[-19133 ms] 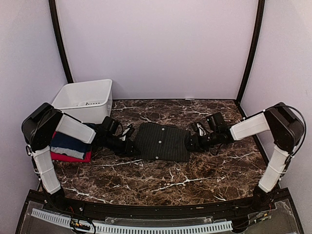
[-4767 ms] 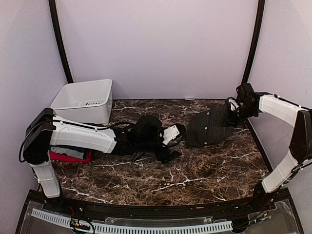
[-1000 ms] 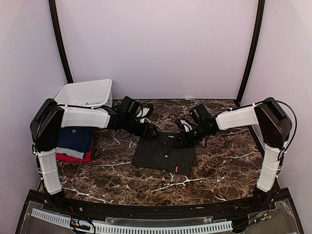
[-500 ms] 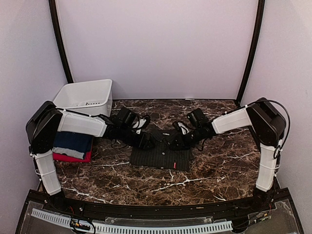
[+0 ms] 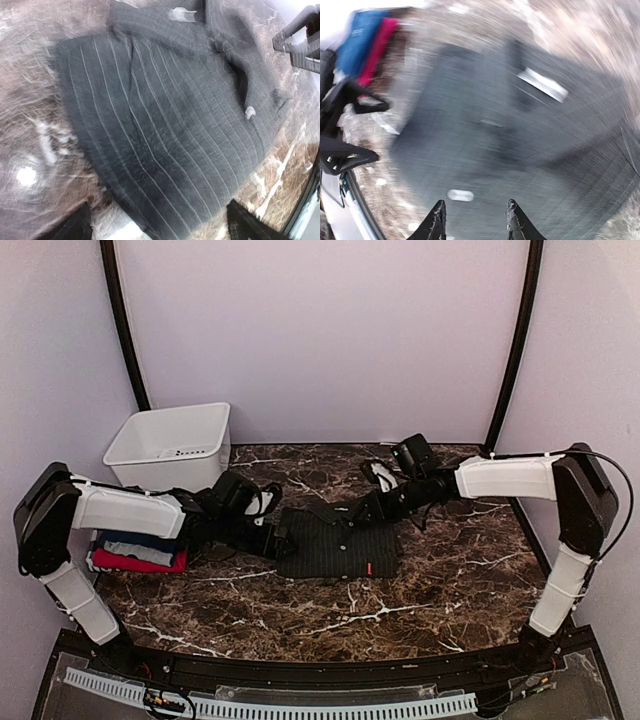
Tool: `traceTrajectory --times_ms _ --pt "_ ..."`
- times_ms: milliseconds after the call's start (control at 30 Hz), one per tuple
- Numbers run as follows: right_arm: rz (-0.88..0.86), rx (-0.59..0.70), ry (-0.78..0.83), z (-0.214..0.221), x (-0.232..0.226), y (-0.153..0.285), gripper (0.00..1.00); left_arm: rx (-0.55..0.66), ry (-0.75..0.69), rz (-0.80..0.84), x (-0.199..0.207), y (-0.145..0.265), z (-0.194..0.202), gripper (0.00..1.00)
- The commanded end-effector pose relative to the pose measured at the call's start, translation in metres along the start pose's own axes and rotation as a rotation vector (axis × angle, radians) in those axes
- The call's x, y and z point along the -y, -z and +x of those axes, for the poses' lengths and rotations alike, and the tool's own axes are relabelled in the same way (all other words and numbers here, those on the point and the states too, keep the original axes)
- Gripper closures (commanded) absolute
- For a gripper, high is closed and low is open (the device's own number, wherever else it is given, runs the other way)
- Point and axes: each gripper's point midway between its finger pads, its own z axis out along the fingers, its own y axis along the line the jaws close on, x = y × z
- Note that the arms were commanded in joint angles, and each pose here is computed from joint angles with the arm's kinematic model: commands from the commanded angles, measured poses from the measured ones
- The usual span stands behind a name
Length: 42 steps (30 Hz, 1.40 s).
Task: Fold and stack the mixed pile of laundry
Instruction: Smooth out the square-folded shirt at the center of the board, then pick up the square-folded shirt from the center of the board.
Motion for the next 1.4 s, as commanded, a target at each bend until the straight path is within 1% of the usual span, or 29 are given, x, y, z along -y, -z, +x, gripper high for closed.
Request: traceTrajectory --times_ms 0,33,67,167,267,400,633,800,900,967,1000,1067,1100,1367 --pt "-0.012 0.082 0.235 -0.017 -0.079 0.011 0.61 0.197 0.116 -0.001 -0.005 0.053 -0.042 0.02" --pt "0.000 0.080 0.275 -0.015 -0.089 0.005 0.60 0.211 0.153 0.023 -0.003 0.061 -0.046 0.01" --pt "0.003 0.067 0.311 -0.011 -0.099 -0.003 0.60 0.225 0.191 0.027 -0.013 0.069 -0.049 0.01" --pt "0.012 0.017 0.408 0.003 -0.124 -0.029 0.58 0.209 0.342 0.063 -0.036 0.082 -0.049 0.01" --pt "0.033 -0.016 0.502 0.015 -0.146 -0.053 0.56 0.217 0.396 0.060 -0.048 0.096 -0.049 0.01" --pt "0.035 -0.075 0.583 0.036 -0.165 -0.086 0.55 0.230 0.443 -0.007 -0.067 0.107 -0.043 0.01" --pt "0.049 -0.156 0.625 0.061 -0.163 -0.128 0.55 0.227 0.504 -0.032 -0.085 0.112 -0.028 0.01" --pt "0.156 -0.252 0.666 0.088 -0.139 -0.157 0.56 0.209 0.517 -0.041 -0.088 0.108 -0.023 0.01" --pt "0.254 -0.284 0.663 0.096 -0.119 -0.162 0.62 0.191 0.526 -0.048 -0.091 0.103 -0.019 0.01" --pt "0.296 -0.275 0.658 0.094 -0.111 -0.160 0.71 0.182 0.532 -0.044 -0.092 0.099 -0.016 0.01" --pt "0.313 -0.267 0.659 0.093 -0.110 -0.158 0.77 0.181 0.532 -0.041 -0.092 0.098 -0.016 0.01" --pt "0.333 -0.253 0.661 0.088 -0.109 -0.152 0.94 0.172 0.538 -0.039 -0.093 0.094 -0.015 0.01" --pt "0.334 -0.240 0.665 0.085 -0.111 -0.149 1.00 0.166 0.541 -0.039 -0.093 0.092 -0.014 0.01" --pt "0.181 -0.042 0.668 0.036 -0.172 -0.099 1.00 0.140 0.530 -0.012 -0.091 0.082 -0.009 0.02"
